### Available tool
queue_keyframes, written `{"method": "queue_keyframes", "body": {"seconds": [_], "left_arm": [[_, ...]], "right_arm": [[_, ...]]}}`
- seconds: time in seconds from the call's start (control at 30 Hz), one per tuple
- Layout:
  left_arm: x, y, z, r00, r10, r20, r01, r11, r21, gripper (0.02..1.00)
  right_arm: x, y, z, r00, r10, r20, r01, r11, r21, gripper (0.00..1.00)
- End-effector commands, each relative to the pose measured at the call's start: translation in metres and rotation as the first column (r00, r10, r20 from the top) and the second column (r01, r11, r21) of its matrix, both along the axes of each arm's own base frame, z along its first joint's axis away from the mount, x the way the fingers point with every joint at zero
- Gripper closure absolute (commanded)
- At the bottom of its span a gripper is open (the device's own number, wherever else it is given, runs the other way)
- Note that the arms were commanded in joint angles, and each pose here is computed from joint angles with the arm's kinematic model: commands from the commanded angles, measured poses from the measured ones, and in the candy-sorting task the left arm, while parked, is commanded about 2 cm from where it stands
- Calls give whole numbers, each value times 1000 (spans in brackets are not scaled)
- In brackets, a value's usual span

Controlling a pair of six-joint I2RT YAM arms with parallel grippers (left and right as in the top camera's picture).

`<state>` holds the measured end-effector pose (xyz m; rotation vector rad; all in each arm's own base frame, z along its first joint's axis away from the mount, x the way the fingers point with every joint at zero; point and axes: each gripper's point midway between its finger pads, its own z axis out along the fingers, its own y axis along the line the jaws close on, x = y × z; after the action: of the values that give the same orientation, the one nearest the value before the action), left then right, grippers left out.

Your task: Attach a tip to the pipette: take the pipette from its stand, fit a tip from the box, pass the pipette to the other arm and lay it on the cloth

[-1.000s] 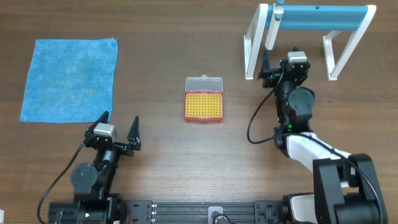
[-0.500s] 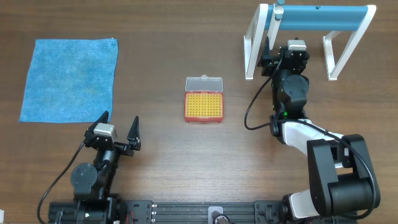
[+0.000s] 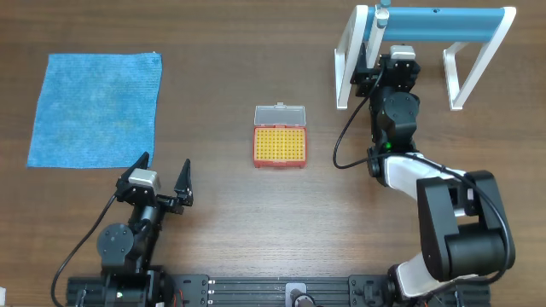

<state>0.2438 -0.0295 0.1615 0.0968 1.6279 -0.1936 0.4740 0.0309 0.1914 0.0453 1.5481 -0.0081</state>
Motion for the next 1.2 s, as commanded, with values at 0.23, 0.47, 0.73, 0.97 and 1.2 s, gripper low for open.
{"method": "queue_keyframes", "body": {"seconds": [0.23,0.47,0.73,0.97,1.2], "left_arm": [[0,-1,-1,1000,-3,-1,3,1000,2,172],[0,-1,-1,1000,-3,-1,3,1000,2,172],[0,-1,-1,1000,-3,-1,3,1000,2,172],[0,-1,-1,1000,-3,-1,3,1000,2,169],[0,-1,-1,1000,-3,-1,3,1000,2,172]], "right_arm": [[6,-2,-4,1000,-19,-9,19,1000,6,187],[10,-8,-6,999,-32,-9,32,999,6,187],[15,-7,-5,999,-31,-6,31,999,6,189],[15,-7,-5,999,-31,-7,31,999,7,792],[14,-4,-4,1000,-25,-4,25,1000,7,915]]}}
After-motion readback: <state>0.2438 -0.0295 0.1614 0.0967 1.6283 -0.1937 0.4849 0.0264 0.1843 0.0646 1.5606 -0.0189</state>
